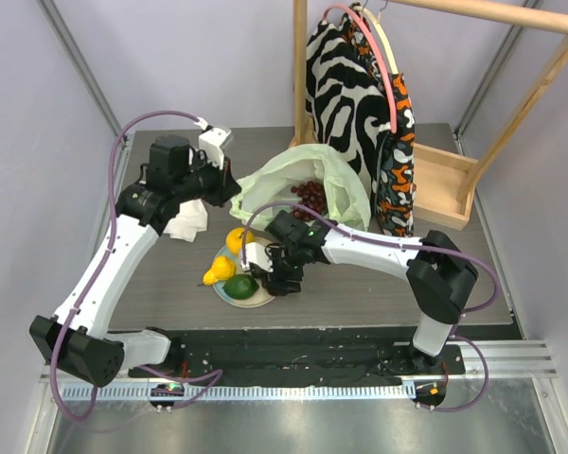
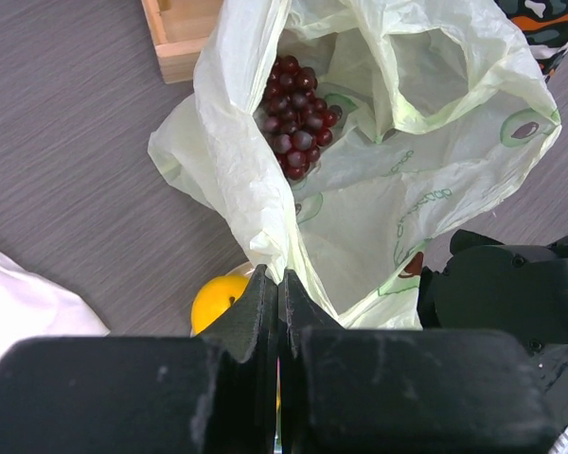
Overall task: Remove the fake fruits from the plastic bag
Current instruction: Place the fake fruit on the plate, then take out the fake fruit from the plastic bag.
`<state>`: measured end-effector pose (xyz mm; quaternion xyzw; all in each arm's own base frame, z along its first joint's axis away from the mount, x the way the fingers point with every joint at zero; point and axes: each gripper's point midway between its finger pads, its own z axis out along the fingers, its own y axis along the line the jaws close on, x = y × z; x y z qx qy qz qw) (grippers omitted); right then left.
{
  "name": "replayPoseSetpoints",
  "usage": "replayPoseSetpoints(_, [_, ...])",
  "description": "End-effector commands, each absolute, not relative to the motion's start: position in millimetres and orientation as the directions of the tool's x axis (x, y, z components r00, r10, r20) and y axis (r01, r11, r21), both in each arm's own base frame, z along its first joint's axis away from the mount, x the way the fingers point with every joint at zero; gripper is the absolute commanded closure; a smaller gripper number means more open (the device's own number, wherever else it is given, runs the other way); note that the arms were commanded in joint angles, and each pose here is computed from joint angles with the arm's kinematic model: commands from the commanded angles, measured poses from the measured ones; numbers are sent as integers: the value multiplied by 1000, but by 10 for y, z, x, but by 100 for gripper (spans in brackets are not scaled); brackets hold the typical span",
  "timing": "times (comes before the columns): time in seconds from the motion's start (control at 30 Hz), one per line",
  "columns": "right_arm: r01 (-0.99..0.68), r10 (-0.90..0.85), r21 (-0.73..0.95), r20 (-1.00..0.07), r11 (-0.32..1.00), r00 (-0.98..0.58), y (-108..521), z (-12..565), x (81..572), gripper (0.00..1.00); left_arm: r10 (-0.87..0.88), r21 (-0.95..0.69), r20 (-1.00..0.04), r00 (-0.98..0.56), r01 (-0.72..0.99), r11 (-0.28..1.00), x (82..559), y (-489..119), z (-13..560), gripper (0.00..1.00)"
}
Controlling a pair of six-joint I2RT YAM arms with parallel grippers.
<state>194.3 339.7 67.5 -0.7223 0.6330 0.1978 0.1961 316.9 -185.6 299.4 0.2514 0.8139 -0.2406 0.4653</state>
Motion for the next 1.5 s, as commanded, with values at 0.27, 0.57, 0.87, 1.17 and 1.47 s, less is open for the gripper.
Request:
replayPoseSetpoints(0.27, [-1000, -768, -8, -640, -3, 7, 3809, 960, 2073, 30, 133, -200, -899, -418, 660, 724, 3255, -1972, 3120, 100])
replayPoseSetpoints(0.57, [-999, -781, -38, -624, 36, -5, 3659, 1043, 2106, 14, 121, -229, -891, -437, 664, 712, 3329, -2043, 3114, 100])
replayPoseSetpoints(0.87, [-998, -580, -28, -814, 57, -10, 3295, 2760, 2342, 30, 123, -251, -875, -467, 658, 710, 3321, -2056, 3019, 100])
replayPoseSetpoints(1.17, [-969, -676, -166, -737, 185, -3, 2837, 2264, 3256, 51, 242, -199, -858, -453, 728, 656, 3107, -2009, 2824, 100])
replayPoseSetpoints(1.47, [-860, -708, -279, -695, 427, -126, 2835, 1633, 4120, 53, 377, -148, -813, -443, 784, 602, 2882, -1907, 2561, 100])
